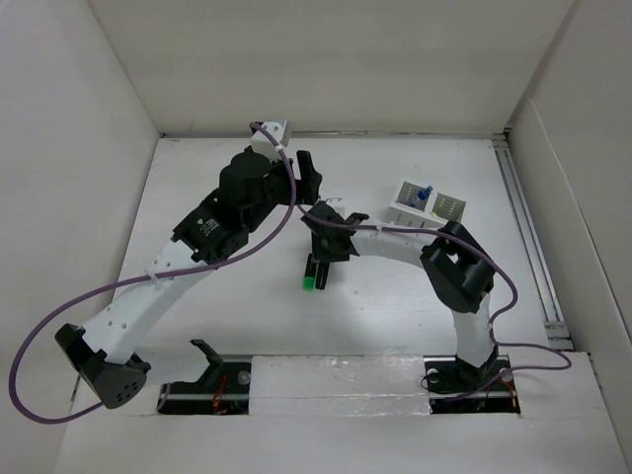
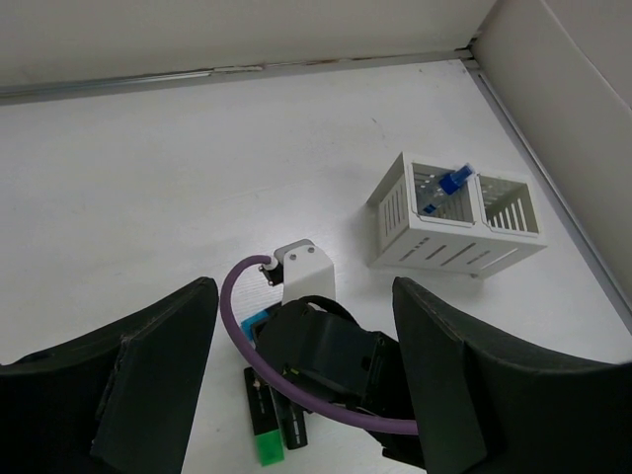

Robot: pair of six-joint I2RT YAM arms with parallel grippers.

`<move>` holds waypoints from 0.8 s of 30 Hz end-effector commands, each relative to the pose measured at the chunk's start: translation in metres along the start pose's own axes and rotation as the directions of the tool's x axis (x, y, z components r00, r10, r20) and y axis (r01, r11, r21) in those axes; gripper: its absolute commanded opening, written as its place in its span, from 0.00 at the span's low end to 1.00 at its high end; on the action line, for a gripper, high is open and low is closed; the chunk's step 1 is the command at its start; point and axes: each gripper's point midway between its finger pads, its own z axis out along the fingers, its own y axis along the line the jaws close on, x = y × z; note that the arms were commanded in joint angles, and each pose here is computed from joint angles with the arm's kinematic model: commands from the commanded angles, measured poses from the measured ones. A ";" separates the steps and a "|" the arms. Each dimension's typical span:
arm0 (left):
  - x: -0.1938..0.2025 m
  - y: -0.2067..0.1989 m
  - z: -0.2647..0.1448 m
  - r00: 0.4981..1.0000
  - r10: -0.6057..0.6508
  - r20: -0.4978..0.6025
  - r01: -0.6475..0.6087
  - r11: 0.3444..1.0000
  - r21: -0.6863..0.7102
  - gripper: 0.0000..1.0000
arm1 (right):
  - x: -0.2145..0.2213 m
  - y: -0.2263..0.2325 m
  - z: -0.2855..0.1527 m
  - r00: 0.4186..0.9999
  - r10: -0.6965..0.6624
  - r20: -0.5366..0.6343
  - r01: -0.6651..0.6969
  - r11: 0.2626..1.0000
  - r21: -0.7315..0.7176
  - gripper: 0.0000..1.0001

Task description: Organize the desk

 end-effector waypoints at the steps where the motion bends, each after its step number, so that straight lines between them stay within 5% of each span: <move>1: -0.032 -0.006 -0.013 0.995 -0.016 0.095 0.014 1.000 0.027 0.68 | -0.009 0.002 0.001 1.000 0.006 0.027 -0.006 1.000 0.029 0.53; 7: -0.027 -0.003 -0.019 0.996 -0.031 0.083 0.029 0.999 0.020 0.68 | -0.004 0.002 0.012 1.000 0.008 0.007 -0.008 0.999 0.047 0.49; 14: -0.022 0.002 -0.025 0.996 -0.043 0.077 0.043 0.999 0.004 0.69 | 0.001 0.005 -0.002 0.999 0.050 0.008 -0.050 0.999 0.012 0.16; 15: -0.021 0.002 -0.024 0.996 -0.045 0.072 0.045 0.999 0.007 0.69 | -0.016 0.011 -0.028 0.996 0.074 0.057 -0.071 0.996 -0.046 0.09; 18: -0.020 0.000 -0.022 0.996 -0.049 0.068 0.048 0.999 0.010 0.69 | -0.030 0.021 -0.050 0.992 0.084 0.091 -0.074 0.990 -0.117 0.07; 24: -0.022 -0.008 -0.013 0.997 -0.059 0.058 0.057 0.998 0.033 0.69 | -0.112 0.027 -0.170 0.930 0.237 0.282 -0.105 0.904 -0.415 0.06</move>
